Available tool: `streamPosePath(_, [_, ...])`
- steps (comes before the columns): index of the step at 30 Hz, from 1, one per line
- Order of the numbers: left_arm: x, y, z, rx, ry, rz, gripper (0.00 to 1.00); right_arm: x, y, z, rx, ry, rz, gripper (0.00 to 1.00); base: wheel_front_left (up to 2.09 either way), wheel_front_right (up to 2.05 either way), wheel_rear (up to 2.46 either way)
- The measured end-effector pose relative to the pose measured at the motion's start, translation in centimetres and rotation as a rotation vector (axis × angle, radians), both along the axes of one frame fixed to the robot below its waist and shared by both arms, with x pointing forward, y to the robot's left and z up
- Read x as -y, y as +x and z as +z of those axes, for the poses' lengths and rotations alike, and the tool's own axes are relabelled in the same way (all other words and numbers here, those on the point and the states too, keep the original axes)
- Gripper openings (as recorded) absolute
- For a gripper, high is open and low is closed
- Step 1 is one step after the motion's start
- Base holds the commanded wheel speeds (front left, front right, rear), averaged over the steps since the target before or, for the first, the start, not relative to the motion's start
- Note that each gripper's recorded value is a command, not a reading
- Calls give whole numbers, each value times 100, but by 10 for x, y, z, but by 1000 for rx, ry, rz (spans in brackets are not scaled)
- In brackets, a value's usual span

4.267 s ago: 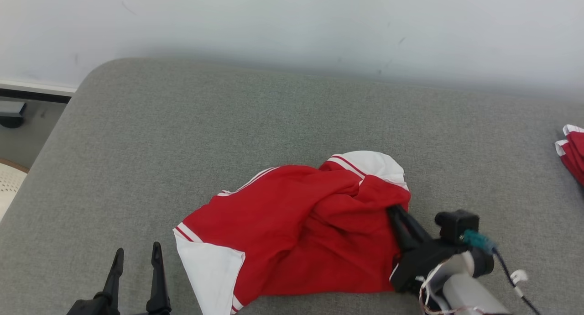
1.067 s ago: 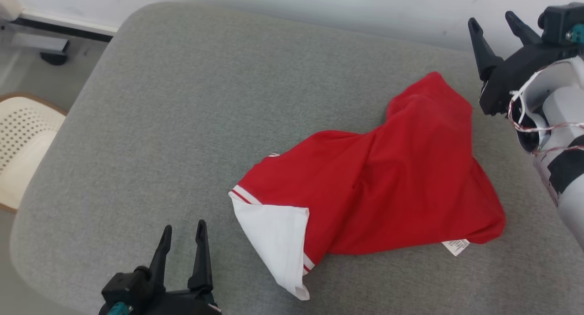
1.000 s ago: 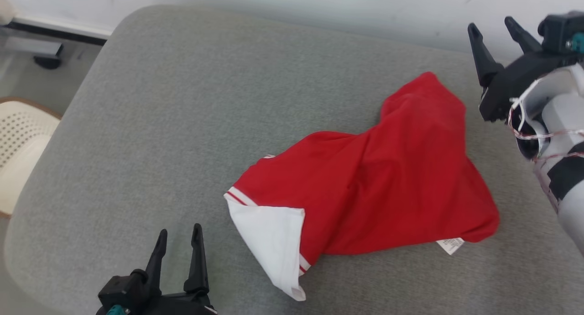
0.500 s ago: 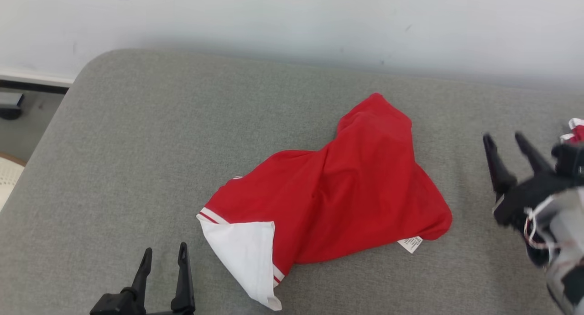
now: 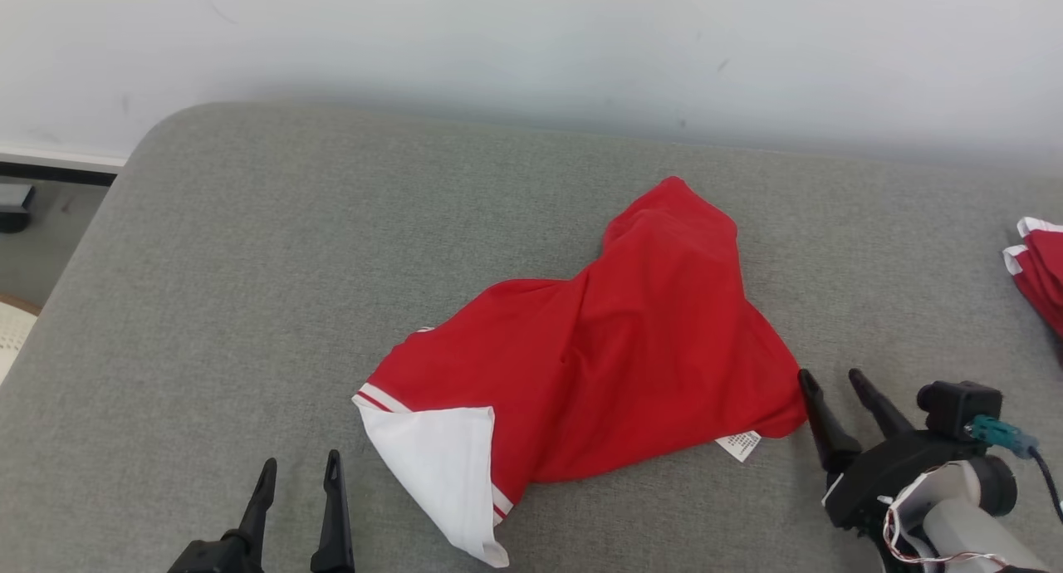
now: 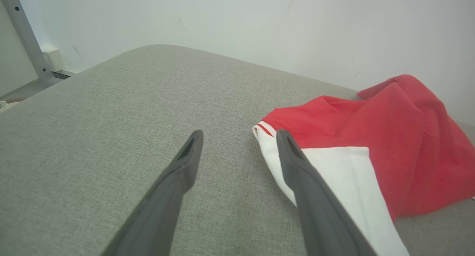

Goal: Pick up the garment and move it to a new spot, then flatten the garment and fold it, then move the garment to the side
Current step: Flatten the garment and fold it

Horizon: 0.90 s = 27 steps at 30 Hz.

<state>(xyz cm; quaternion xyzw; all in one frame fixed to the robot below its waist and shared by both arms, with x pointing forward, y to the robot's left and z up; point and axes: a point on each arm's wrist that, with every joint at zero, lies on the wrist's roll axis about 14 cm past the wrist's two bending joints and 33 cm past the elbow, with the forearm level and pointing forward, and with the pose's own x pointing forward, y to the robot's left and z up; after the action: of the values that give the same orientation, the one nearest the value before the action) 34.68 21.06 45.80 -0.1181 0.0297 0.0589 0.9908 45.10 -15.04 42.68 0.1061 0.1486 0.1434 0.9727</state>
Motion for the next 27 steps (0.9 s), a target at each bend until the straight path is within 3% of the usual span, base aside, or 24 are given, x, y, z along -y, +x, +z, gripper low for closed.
streamPosePath(6, [-3,-1,2,5,3,9,100,-20,-12,-28,-106,-39,57,100,0,0,0])
streamPosePath(8, [-5,-2,2,5,3,13,100,-23,-13,-33,-129,-45,60,0,0,0,0])
streamPosePath(18, [0,-2,-1,-3,-8,4,100,-9,-9,-9,-36,-17,15,0,0,0,0])
streamPosePath(27, [13,6,2,11,-26,-32,100,66,-27,24,54,-81,-99,0,0,0,0])
